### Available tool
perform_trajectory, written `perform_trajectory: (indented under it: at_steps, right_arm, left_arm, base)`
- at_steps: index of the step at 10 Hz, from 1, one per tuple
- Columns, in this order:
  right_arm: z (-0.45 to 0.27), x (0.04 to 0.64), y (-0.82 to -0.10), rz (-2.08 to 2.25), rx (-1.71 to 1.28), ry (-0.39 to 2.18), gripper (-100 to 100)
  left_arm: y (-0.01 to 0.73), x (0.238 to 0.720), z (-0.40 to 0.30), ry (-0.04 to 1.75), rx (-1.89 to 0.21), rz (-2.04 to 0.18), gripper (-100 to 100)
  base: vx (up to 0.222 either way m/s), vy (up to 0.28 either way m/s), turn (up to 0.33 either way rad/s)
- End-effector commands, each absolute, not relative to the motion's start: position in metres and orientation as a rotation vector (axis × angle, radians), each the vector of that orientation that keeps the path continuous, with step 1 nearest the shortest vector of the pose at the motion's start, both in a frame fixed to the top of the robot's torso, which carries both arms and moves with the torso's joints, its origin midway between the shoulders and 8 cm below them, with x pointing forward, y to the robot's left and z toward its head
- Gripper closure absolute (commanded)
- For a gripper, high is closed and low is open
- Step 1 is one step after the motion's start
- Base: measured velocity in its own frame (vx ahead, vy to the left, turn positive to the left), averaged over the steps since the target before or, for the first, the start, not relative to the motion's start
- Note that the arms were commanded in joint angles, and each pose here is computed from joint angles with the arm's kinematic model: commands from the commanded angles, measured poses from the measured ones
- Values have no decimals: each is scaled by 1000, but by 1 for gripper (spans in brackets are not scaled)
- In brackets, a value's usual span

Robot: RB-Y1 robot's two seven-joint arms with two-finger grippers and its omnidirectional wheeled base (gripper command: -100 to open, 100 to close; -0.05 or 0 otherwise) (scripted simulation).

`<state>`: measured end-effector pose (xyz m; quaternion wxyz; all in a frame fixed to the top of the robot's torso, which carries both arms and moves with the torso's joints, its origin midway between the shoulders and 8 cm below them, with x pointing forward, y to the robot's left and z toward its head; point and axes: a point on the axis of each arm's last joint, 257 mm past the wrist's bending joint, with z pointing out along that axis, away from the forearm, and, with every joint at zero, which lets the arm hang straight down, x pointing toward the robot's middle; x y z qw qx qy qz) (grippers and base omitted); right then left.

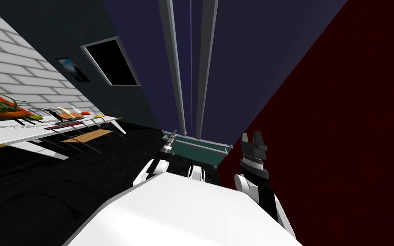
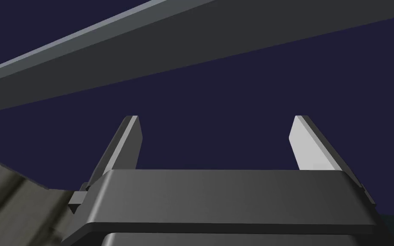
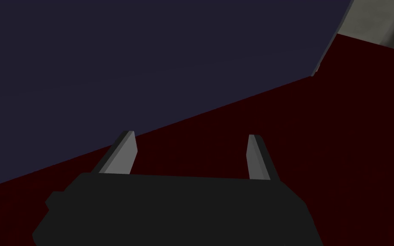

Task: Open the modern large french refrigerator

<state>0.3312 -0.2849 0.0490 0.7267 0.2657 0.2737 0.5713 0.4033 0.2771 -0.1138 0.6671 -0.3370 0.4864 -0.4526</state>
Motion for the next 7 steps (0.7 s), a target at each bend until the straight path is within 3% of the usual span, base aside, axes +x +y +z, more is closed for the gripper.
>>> perform_trajectory:
  at_steps: [1, 7]
  right_arm:
    - [49, 331, -285, 1260, 586, 603, 0]
    - [49, 331, -285, 1260, 586, 603, 0]
  left_arm:
    - [284, 410, -142, 1201, -749, -940, -100]
    - [309, 420, -203, 1404, -727, -747, -100]
  base:
    - [37, -93, -24]
    - [36, -88, -23]
